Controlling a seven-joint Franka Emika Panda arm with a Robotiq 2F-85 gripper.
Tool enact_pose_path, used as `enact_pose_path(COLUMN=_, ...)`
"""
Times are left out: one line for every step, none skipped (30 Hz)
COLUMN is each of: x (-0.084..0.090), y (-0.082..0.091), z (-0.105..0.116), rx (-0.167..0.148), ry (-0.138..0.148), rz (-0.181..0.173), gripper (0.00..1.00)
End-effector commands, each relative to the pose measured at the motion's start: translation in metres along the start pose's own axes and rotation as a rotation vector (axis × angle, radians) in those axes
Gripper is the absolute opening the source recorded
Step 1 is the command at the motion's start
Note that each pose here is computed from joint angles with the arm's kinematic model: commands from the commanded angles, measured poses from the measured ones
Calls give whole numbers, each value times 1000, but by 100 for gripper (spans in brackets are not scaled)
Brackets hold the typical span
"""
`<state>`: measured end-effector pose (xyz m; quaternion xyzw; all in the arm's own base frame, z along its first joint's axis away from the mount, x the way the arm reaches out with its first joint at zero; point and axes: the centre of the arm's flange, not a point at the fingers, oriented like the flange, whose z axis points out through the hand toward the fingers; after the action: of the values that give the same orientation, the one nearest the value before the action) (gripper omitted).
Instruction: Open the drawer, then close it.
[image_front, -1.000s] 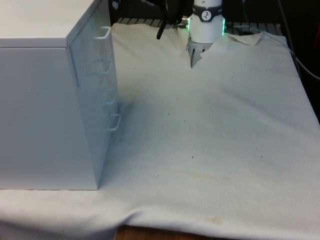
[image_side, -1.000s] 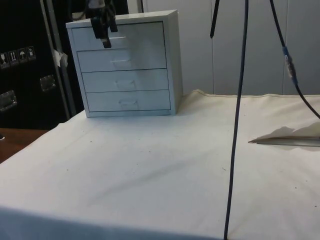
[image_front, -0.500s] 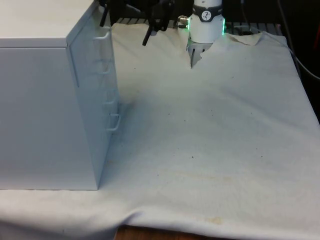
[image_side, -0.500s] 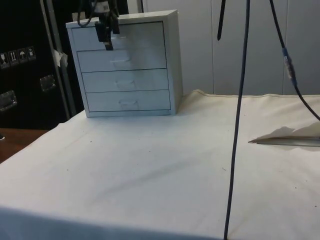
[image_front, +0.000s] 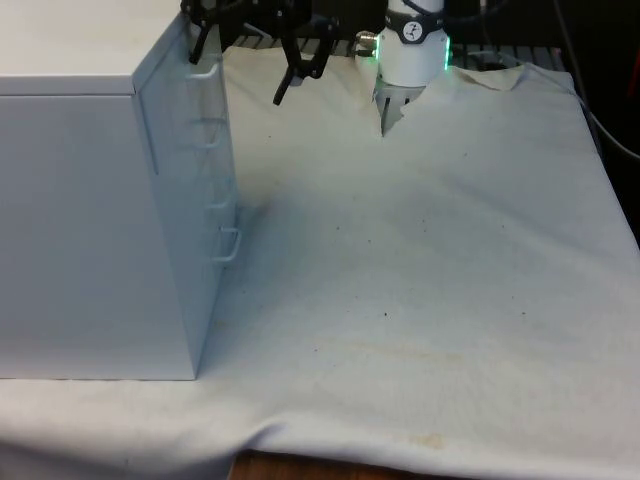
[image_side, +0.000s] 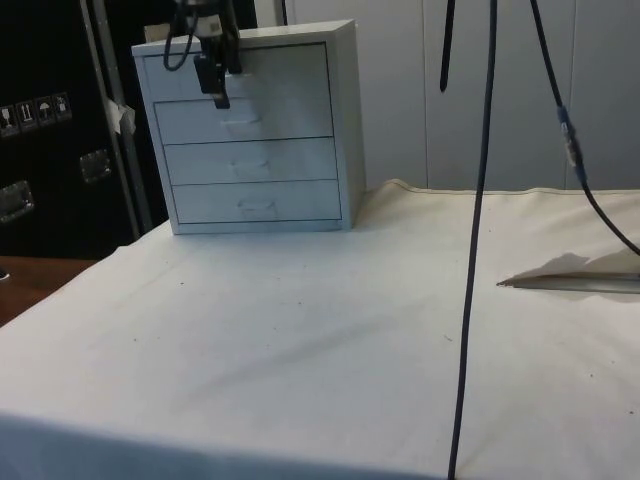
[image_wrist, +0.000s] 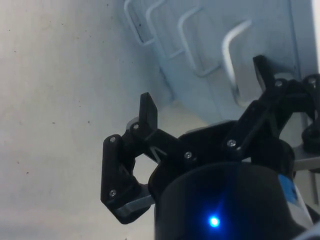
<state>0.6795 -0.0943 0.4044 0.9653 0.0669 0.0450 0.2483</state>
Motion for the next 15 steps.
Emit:
enact_pose_path(x=1, y=0, z=0, rx=-19, ry=5, rz=-1, gripper=100)
enact_pose_path(x=1, y=0, z=1, rx=-22, ry=3, rz=-1, gripper=100)
enact_pose_path(x=1, y=0, z=1, rx=-26, ry=4, rz=-1, gripper=100)
enact_pose_path(x=2, y=-1, z=2, rx=-33, ry=2, rz=-2, gripper=100)
enact_pose_path(x=2, y=-2, z=2, rx=-36, ry=3, rz=-2, gripper=99)
enact_pose_path(x=2, y=-2, z=3, rx=-38, ry=1, rz=-1, gripper=95)
enact_pose_path(x=2, y=-2, z=3, rx=-41, ry=2, rz=-1, gripper=89)
enact_pose_path(x=1, y=-3, z=2, rx=-26, ry=-4, rz=-1, gripper=84)
enact_pose_path(x=2, y=-2, z=3, rx=-43, ry=2, rz=0, gripper=84)
enact_pose_path(x=2, y=-3, z=3, rx=-44, ry=2, rz=0, gripper=78)
enact_pose_path(x=2, y=-2, z=4, rx=-46, ry=2, rz=-1, gripper=72)
enact_pose_path(x=2, y=-3, z=4, rx=-47, ry=1, rz=0, gripper=67)
enact_pose_path(x=2, y=-3, z=4, rx=-48, ry=2, rz=-1, gripper=57)
enact_pose_path(x=2, y=-3, z=4, rx=-50, ry=2, rz=-1, gripper=52)
enact_pose_path(x=2, y=-3, z=4, rx=-52, ry=2, rz=0, gripper=46)
